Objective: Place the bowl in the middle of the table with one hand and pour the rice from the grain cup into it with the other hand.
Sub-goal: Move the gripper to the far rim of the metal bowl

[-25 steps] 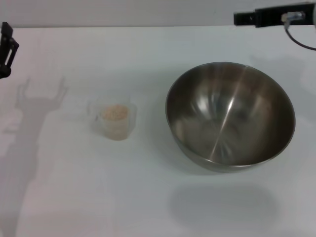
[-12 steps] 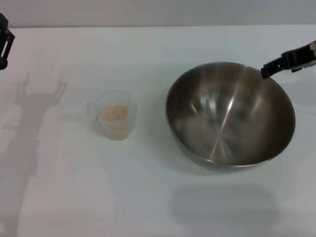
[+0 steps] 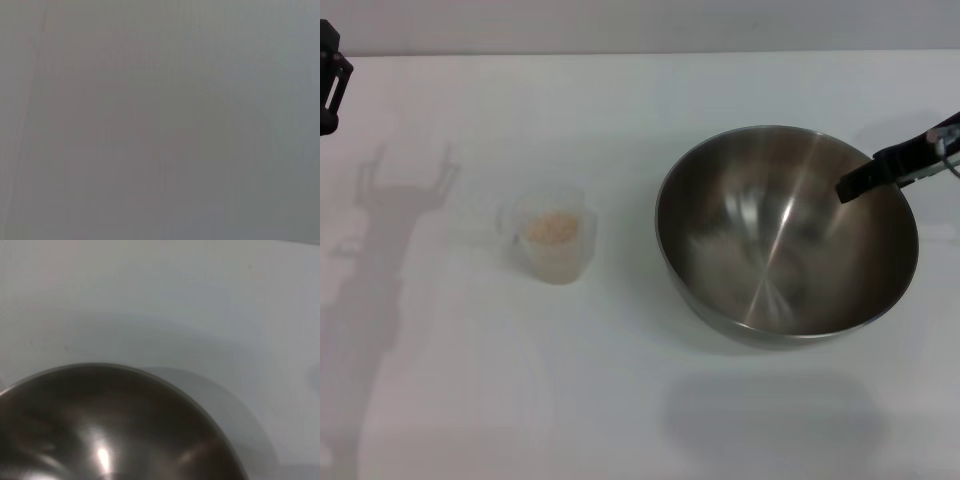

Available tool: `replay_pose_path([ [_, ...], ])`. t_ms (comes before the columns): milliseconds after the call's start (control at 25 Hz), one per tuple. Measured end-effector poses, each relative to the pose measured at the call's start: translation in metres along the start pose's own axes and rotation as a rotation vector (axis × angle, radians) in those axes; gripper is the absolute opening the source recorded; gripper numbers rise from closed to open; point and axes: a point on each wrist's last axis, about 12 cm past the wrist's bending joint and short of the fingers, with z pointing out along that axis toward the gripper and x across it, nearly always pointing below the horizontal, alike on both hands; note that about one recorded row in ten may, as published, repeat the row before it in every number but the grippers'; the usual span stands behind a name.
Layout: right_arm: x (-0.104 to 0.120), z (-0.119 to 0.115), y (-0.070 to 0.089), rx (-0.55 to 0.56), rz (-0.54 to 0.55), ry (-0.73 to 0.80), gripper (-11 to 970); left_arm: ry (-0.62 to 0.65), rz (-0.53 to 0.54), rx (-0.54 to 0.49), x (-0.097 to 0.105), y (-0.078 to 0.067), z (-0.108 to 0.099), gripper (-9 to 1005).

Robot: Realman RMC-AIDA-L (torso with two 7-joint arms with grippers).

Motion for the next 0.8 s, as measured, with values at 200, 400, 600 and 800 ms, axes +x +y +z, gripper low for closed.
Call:
replay_pose_path([
  [200, 0.005, 0.016, -0.001, -0.016, 0.003, 0.025, 775, 0.001, -0.001, 0.003, 0.000, -0.001, 0.002, 849],
  [400, 0.009, 0.022, -0.006, -0.026, 0.009, 0.023, 705, -0.001, -0.003, 0.004, 0.000, -0.002, 0.002, 848],
  [600, 0.009, 0.020, -0.005, -0.033, -0.003, 0.014, 551, -0.005, -0.006, 0.005, 0.000, -0.003, 0.003, 847],
  [800, 0.008, 0.019, -0.005, -0.035, -0.007, 0.009, 307, -0.007, -0.009, 0.004, -0.001, -0.003, 0.003, 846],
])
